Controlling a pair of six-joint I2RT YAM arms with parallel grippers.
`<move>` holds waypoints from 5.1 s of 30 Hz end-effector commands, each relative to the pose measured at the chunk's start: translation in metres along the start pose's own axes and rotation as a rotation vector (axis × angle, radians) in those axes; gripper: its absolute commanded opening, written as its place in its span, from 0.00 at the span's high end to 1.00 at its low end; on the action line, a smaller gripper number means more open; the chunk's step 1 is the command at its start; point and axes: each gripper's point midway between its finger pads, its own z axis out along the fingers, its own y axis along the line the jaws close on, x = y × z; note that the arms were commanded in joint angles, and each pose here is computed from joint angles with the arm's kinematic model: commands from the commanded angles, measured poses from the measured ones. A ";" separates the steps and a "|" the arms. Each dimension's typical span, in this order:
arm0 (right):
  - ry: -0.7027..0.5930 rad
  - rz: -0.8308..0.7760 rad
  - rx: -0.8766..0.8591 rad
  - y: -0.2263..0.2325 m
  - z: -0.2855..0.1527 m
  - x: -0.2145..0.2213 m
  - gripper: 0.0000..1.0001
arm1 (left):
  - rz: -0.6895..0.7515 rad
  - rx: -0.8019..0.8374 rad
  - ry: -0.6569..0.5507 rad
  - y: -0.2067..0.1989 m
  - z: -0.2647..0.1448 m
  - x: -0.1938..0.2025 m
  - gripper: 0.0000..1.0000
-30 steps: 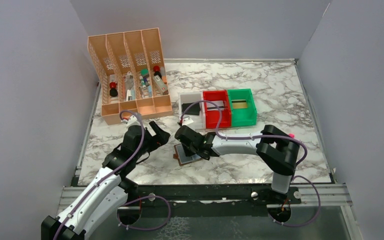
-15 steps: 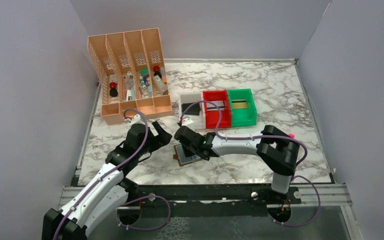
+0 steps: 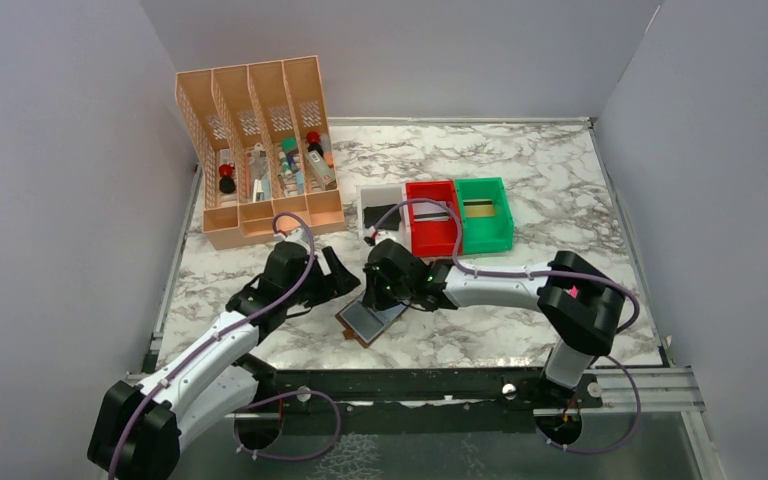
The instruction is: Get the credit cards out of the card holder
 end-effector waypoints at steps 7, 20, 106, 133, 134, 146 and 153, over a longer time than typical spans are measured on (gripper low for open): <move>0.029 -0.010 -0.167 0.014 -0.006 -0.008 0.97 | 0.018 0.094 0.011 -0.016 -0.003 0.002 0.23; 0.030 -0.332 -0.203 0.008 -0.007 0.022 0.41 | -0.103 -0.102 -0.240 0.018 -0.031 -0.033 0.20; 0.027 0.257 -0.394 -0.013 -0.005 -0.008 0.99 | -0.003 0.172 0.087 -0.027 0.001 0.017 0.30; -0.004 0.278 -0.393 -0.029 -0.016 -0.011 0.96 | -0.023 0.254 0.086 -0.058 0.035 0.036 0.35; -0.010 0.273 -0.383 -0.030 -0.017 -0.011 0.92 | -0.021 0.256 0.080 -0.060 0.035 0.034 0.36; -0.116 0.300 0.067 -0.111 -0.044 0.001 0.64 | 0.026 0.284 0.098 -0.091 0.058 0.033 0.42; -0.214 0.328 0.140 -0.133 -0.076 0.012 0.63 | 0.037 0.256 0.130 -0.095 0.081 0.041 0.42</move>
